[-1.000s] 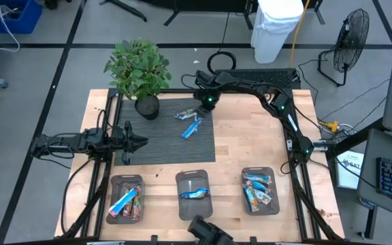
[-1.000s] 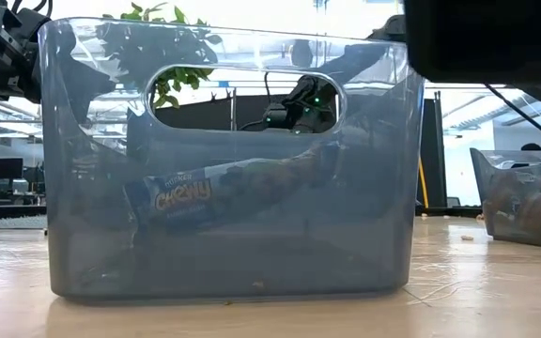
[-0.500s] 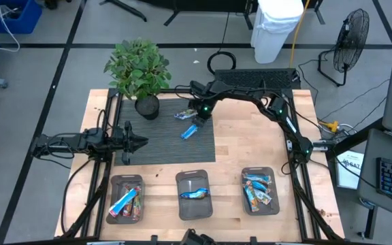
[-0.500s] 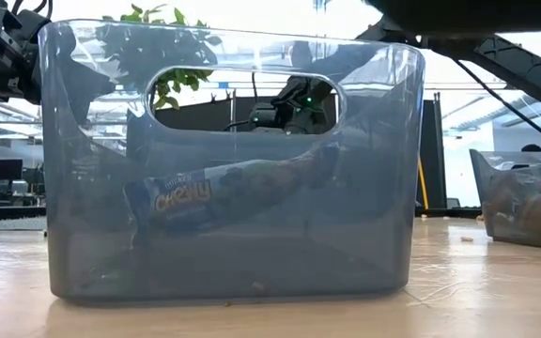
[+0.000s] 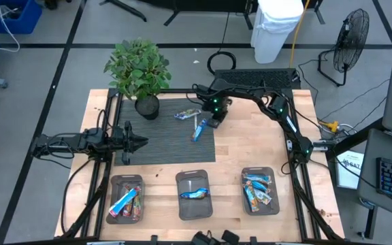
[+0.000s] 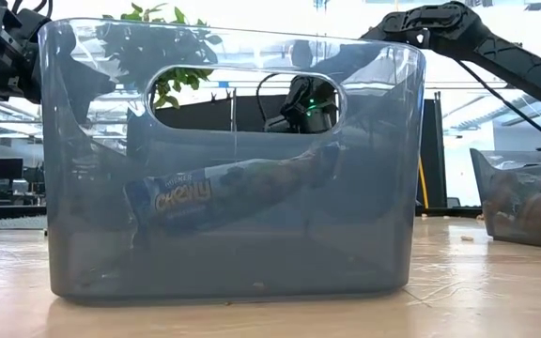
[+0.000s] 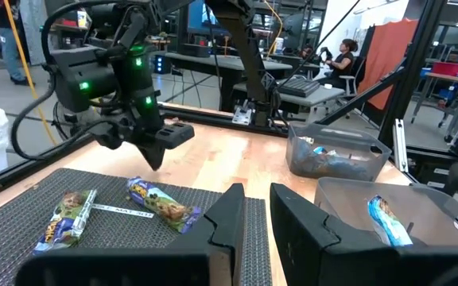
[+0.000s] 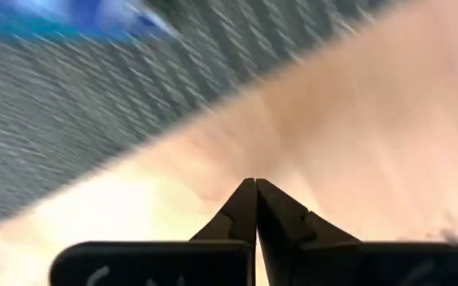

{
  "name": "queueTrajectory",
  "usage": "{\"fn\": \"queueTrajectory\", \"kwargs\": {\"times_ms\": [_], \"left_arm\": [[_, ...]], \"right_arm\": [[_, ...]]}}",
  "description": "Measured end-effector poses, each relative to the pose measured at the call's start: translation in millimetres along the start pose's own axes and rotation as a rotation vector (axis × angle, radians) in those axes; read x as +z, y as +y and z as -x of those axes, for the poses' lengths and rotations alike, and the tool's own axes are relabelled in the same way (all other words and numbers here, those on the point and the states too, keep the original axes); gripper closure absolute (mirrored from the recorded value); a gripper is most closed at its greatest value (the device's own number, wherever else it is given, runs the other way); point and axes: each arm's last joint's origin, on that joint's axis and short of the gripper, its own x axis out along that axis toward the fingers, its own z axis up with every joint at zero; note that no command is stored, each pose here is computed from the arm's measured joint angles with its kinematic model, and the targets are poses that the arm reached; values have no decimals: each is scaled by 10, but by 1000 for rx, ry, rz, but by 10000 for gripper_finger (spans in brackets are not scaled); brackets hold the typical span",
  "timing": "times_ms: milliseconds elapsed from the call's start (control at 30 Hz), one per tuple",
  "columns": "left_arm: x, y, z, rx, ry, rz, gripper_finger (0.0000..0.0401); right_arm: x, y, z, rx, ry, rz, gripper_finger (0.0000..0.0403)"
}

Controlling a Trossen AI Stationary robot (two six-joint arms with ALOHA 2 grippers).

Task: Pick and place Granola Bars by type
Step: Put the blue granola bar into the middle black bin

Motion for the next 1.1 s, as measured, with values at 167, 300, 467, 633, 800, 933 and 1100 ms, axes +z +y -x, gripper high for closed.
{"fn": "queueTrajectory", "kwargs": {"times_ms": [167, 300, 467, 633, 800, 933, 1100], "left_arm": [[0, 0, 0, 0, 0, 0, 334], [0, 0, 0, 0, 0, 0, 334], [0, 0, 0, 0, -1, 0, 334], [1, 0, 0, 0, -1, 0, 334], [0, 0, 0, 0, 0, 0, 334], [1, 0, 0, 0, -1, 0, 334], [1, 0, 0, 0, -1, 0, 334]], "right_arm": [[-15, -11, 26, -78, 6, 75, 403], [-19, 157, 104, -8, -45, 224, 403], [-150, 506, 268, 85, -55, 317, 403], [-306, 928, 375, 88, -51, 432, 403], [-284, 1180, 393, 55, -152, 557, 403], [-289, 1213, 319, 103, -146, 516, 403], [-382, 1250, 125, 179, -73, 511, 403]]}}
